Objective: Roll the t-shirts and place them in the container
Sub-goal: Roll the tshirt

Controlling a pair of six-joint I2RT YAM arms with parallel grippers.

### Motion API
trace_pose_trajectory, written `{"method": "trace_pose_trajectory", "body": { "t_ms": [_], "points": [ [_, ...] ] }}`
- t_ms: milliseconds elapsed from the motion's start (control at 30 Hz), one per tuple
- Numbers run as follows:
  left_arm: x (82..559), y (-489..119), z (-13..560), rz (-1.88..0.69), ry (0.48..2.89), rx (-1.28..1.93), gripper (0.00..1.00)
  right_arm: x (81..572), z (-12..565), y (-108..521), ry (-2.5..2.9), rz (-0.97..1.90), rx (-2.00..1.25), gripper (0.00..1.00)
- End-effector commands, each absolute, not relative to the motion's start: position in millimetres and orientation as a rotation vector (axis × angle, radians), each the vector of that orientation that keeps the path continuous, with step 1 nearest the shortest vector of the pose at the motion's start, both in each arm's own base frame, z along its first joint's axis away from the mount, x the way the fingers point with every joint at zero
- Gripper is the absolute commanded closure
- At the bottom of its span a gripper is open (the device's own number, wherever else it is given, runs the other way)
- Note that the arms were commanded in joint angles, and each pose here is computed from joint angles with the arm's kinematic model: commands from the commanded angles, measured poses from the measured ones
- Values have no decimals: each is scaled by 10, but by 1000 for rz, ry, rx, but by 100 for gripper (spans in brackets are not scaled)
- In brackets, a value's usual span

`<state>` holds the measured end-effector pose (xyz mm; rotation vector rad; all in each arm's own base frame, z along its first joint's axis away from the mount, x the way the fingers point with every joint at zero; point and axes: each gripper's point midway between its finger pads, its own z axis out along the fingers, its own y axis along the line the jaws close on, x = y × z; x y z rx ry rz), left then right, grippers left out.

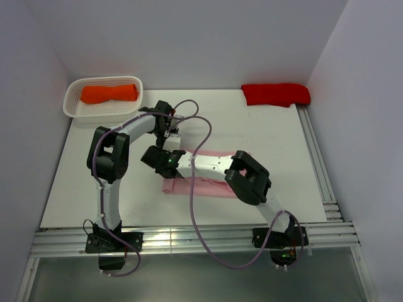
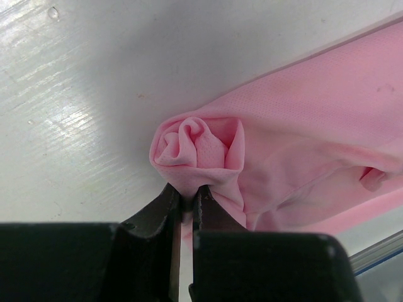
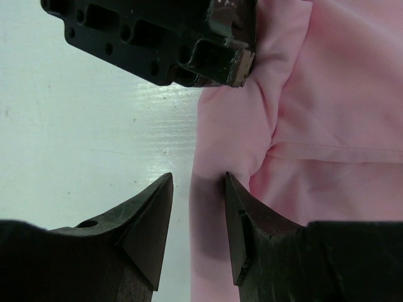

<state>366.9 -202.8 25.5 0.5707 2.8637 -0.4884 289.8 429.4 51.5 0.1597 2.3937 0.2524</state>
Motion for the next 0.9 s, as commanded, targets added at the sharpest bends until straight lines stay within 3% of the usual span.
{"method": "trace_pose_trajectory", "body": {
  "t_ms": [0,233,433,633,767,867],
  "points": [
    [3708,-1848,-56,-315,2912,575,99,2944,553,4317,2376,227,162,54],
    [3725,-1850,-31,-312,2909,574,97,2810,326,4145,2442,107,157,54],
    [3728,-1859,-26,-318,2912,575,88,2700,155,4049,2484,25,126,54],
    [3760,-1916,63,-357,2893,593,61,2648,52,4041,2508,24,114,64],
    [3793,-2032,334,-471,2815,669,33,2651,120,4175,2502,176,146,78],
    [3858,-2101,564,-548,2765,697,27,2684,206,4288,2485,423,196,89]
  ]
}}
